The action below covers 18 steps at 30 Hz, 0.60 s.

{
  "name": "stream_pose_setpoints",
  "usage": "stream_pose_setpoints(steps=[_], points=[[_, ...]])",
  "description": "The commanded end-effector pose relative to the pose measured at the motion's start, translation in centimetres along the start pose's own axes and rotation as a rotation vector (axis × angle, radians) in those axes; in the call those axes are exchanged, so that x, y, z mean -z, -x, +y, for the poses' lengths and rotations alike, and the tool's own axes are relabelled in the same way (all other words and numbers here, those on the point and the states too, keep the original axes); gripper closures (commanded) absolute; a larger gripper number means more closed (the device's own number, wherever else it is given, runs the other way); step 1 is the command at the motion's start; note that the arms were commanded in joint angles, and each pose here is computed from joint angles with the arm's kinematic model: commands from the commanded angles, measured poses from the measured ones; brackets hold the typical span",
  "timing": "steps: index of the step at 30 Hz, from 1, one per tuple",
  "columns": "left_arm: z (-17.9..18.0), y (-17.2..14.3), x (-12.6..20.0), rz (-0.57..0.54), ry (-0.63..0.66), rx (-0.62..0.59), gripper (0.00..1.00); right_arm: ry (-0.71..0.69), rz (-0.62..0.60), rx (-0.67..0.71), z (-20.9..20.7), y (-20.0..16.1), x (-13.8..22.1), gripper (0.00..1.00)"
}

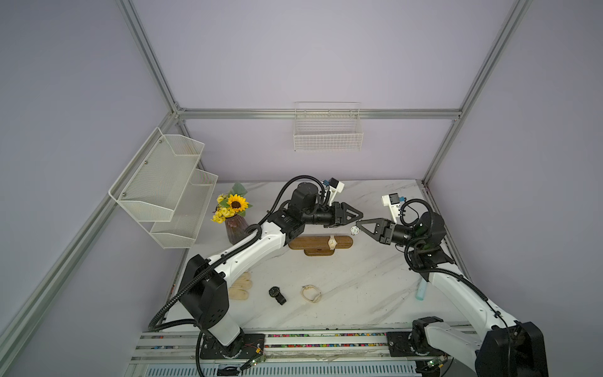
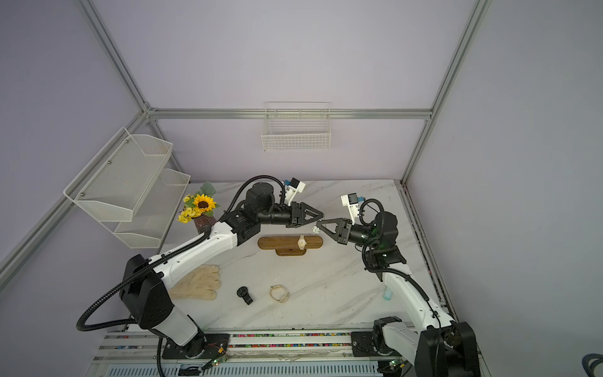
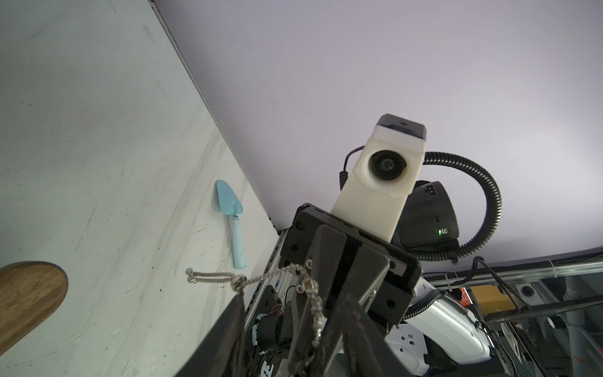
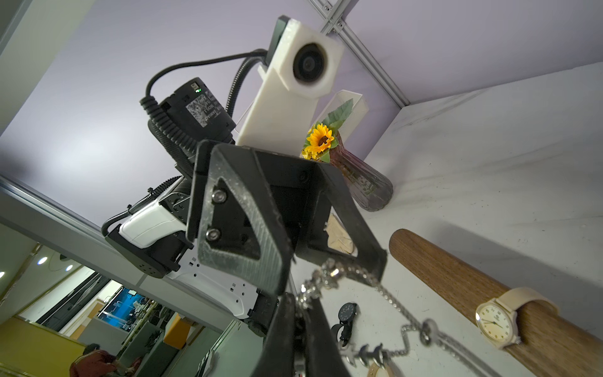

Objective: Place watch on stand
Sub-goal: Pick up the watch at the center of the board.

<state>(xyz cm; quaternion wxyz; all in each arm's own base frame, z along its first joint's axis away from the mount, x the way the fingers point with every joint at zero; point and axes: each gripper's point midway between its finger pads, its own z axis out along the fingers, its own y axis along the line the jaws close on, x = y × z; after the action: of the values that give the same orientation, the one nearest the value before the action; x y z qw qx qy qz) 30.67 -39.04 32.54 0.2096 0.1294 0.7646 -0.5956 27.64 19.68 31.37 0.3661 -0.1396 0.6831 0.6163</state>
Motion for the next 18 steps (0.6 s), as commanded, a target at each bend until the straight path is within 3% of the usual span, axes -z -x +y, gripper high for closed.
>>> stream_pose_setpoints(steps=[1, 5, 12, 18], points=[[-0.5, 0.7, 2.0, -0.046, 0.017, -0.037, 0.46, 0.007, 0.026, -0.038, 0.2, 0.2, -0.3, 0.91], [0.5, 1.2, 3.7, -0.078, 0.062, -0.043, 0.40, -0.044, 0.035, -0.119, -2.0, -0.9, -0.4, 0.92], [1.7, 1.3, 5.9, -0.095, 0.134, -0.072, 0.40, -0.119, 0.042, -0.250, -5.8, -2.2, -0.1, 0.93], [4.3, -0.2, 7.0, -0.075, 0.240, -0.080, 0.41, -0.253, 0.028, -0.334, -10.0, -2.7, 2.6, 0.96]])
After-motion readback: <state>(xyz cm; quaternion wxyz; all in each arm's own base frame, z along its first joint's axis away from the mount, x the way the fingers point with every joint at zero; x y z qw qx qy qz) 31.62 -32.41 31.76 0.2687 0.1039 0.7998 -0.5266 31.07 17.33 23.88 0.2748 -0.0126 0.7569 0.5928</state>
